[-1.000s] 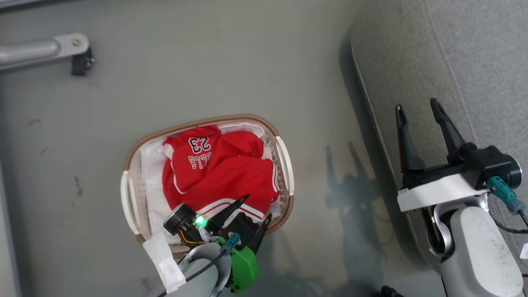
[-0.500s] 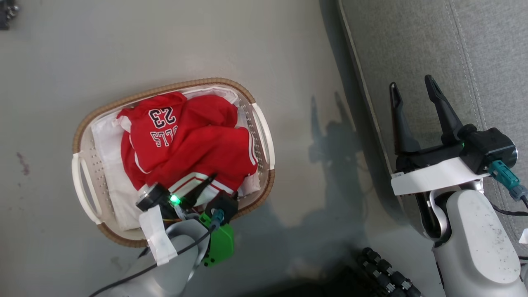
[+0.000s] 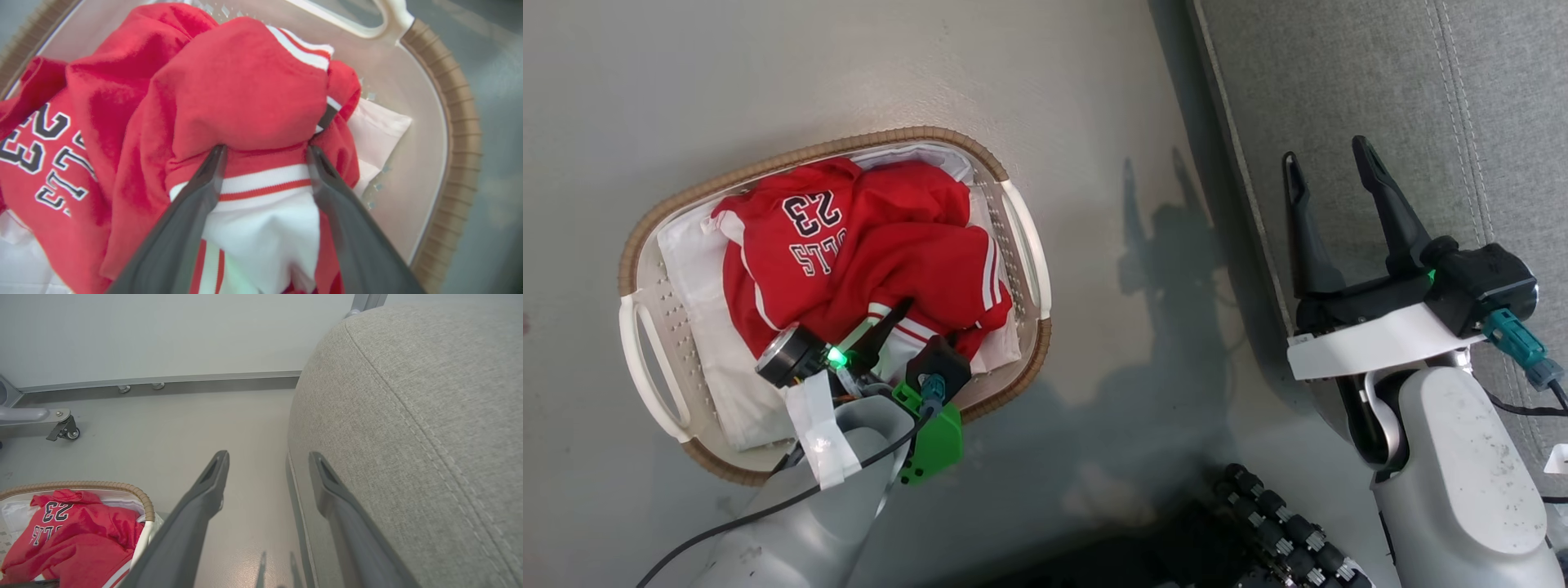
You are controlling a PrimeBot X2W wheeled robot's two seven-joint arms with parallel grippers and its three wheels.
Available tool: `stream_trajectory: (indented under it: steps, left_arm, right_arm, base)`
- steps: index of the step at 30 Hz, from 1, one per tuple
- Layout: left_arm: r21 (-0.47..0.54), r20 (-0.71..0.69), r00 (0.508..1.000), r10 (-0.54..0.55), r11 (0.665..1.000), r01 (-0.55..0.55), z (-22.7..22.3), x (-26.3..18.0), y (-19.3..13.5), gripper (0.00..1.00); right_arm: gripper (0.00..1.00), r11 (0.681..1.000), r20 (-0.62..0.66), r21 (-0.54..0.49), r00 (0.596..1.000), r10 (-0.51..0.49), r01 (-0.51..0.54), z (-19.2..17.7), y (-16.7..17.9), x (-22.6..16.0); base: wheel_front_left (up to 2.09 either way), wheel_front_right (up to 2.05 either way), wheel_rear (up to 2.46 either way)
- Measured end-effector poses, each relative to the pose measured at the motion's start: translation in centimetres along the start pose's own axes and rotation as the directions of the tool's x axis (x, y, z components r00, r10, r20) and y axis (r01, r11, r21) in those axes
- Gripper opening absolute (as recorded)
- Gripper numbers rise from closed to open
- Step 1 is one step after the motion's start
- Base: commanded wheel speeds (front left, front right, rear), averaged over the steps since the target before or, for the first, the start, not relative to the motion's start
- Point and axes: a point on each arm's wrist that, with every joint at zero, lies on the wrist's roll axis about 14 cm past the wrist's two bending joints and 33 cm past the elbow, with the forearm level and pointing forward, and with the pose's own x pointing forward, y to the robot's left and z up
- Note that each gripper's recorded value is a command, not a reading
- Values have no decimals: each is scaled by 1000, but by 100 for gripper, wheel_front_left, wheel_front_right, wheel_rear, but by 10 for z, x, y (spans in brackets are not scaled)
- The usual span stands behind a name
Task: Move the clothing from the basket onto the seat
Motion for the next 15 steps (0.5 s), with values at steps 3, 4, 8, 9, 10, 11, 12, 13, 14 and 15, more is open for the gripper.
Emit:
stream_trajectory:
  steps: [3, 4, 8, 9, 10, 11, 12, 13, 14, 15]
  left_arm:
    - [16, -26, 999, -20, 1000, 21, -7, 2, -3, 100]
    - [22, -40, 999, -30, 999, 31, -11, 2, -4, 100]
    - [37, -84, 996, -33, 999, 37, -21, 6, -2, 100]
    - [40, -96, 995, -31, 999, 35, -23, 6, -1, 100]
    - [45, -112, 993, -29, 998, 35, -26, 7, 0, 100]
    - [50, -130, 991, -31, 998, 38, -29, 8, -1, 100]
    - [56, -151, 988, -33, 998, 42, -33, 8, -1, 100]
    - [63, -171, 985, -33, 997, 44, -36, 8, -1, 100]
    - [71, -186, 982, -35, 996, 49, -38, 9, -1, 100]
    - [75, -203, 979, -37, 996, 53, -41, 9, -1, 100]
  right_arm:
    - [100, 1000, -5, 7, 1000, 6, -6, -2, 2, 0]
    - [100, 1000, -7, 6, 1000, 8, -8, -3, 3, 0]
    - [100, 1000, -17, 5, 1000, 6, -6, -7, 2, 0]
    - [100, 1000, -18, 5, 1000, 6, -5, -7, 2, 0]
    - [100, 1000, -20, 5, 1000, 5, -5, -8, 1, 0]
    - [100, 1000, -22, 5, 1000, 4, -4, -9, 1, 0]
    - [100, 1000, -23, 6, 1000, 4, -3, -9, 1, 0]
    - [100, 1000, -25, 5, 1000, 3, -3, -10, 0, 0]
    - [100, 1000, -26, 5, 1000, 2, -2, -10, 0, 0]
    - [100, 1000, -27, 4, 1000, 1, -1, -11, 0, 0]
  base:
    - [0, 0, 0]
    - [0, 0, 0]
    - [0, 0, 0]
    - [0, 0, 0]
    - [0, 0, 0]
    - [0, 0, 0]
    - [0, 0, 0]
    - [0, 0, 0]
    - [0, 0, 0]
    - [0, 0, 0]
